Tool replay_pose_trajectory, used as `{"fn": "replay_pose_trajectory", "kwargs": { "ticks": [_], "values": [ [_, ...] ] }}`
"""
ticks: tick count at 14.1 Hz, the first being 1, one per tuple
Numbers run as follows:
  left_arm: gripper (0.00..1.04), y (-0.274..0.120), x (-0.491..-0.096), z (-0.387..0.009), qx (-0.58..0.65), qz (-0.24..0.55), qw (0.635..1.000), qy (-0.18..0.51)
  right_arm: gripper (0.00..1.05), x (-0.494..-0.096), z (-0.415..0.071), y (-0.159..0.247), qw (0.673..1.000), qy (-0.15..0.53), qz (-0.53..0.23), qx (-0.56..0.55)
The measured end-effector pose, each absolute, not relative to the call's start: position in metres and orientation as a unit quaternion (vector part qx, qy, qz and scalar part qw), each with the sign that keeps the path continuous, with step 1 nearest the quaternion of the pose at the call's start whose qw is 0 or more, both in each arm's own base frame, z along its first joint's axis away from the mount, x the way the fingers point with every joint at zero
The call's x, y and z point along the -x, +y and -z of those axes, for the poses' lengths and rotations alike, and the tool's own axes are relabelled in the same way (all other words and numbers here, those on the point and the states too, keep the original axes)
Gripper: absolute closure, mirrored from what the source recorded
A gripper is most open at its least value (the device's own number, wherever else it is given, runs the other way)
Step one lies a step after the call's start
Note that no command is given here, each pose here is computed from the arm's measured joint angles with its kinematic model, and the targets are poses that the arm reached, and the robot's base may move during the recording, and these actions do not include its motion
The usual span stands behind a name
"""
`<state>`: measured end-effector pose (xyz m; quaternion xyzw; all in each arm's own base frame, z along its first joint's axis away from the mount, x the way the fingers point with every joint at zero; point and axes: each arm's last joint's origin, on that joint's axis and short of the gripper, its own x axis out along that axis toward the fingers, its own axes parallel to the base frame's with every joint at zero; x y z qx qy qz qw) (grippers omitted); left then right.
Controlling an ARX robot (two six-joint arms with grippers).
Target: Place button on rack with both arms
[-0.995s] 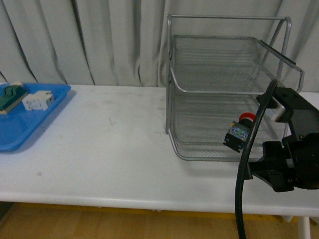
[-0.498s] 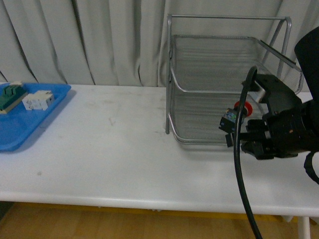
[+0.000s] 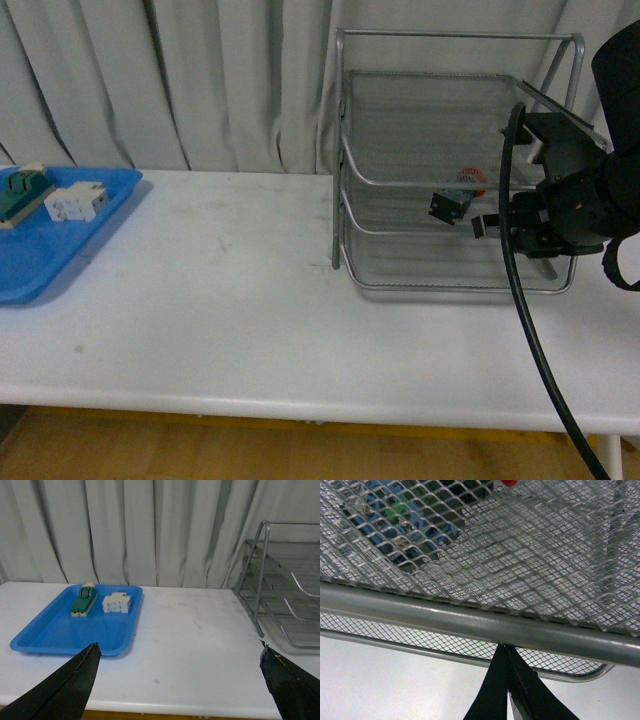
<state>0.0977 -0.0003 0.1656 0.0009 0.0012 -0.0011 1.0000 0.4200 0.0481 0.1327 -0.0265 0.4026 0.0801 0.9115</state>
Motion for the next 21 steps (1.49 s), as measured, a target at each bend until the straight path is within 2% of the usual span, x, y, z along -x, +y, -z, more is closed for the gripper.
{"fn": "replay_pose_trajectory", "kwargs": {
  "ticks": [3, 7, 9, 12, 13, 16, 17, 18, 21],
  "values": [
    [0.07, 0.0, -0.098, -0.166, -0.001, 0.001, 1.0, 0.001, 1.03, -0.416, -0.132, 0.051, 0.912, 0.399, -0.085, 0.034],
    [0.07, 0.0, -0.098, -0.166, -0.001, 0.001, 1.0, 0.001, 1.03, -0.392, -0.137, 0.056, 0.907, 0.405, -0.107, 0.029],
    [0.07, 0.0, -0.098, -0.166, -0.001, 0.001, 1.0, 0.001, 1.03, -0.35, -0.151, 0.055, 0.907, 0.39, -0.156, -0.004],
    [0.07, 0.0, -0.098, -0.166, -0.001, 0.001, 1.0, 0.001, 1.03, -0.303, -0.181, 0.052, 0.92, 0.331, -0.206, -0.035],
    [0.07, 0.0, -0.098, -0.166, -0.001, 0.001, 1.0, 0.001, 1.03, -0.276, -0.191, 0.044, 0.924, 0.31, -0.219, -0.05],
    [0.07, 0.0, -0.098, -0.166, -0.001, 0.001, 1.0, 0.001, 1.03, -0.225, -0.204, 0.011, 0.957, 0.209, -0.188, -0.069],
    [0.07, 0.0, -0.098, -0.166, -0.001, 0.001, 1.0, 0.001, 1.03, -0.207, -0.194, 0.004, 0.994, 0.087, -0.065, -0.019],
    [0.07, 0.0, -0.098, -0.166, -0.001, 0.001, 1.0, 0.002, 1.03, -0.196, -0.19, 0.001, 0.998, 0.054, -0.025, -0.012],
    [0.07, 0.0, -0.098, -0.166, -0.001, 0.001, 1.0, 0.001, 1.03, -0.189, -0.194, 0.0, 1.0, 0.027, -0.003, -0.008]
  ]
}}
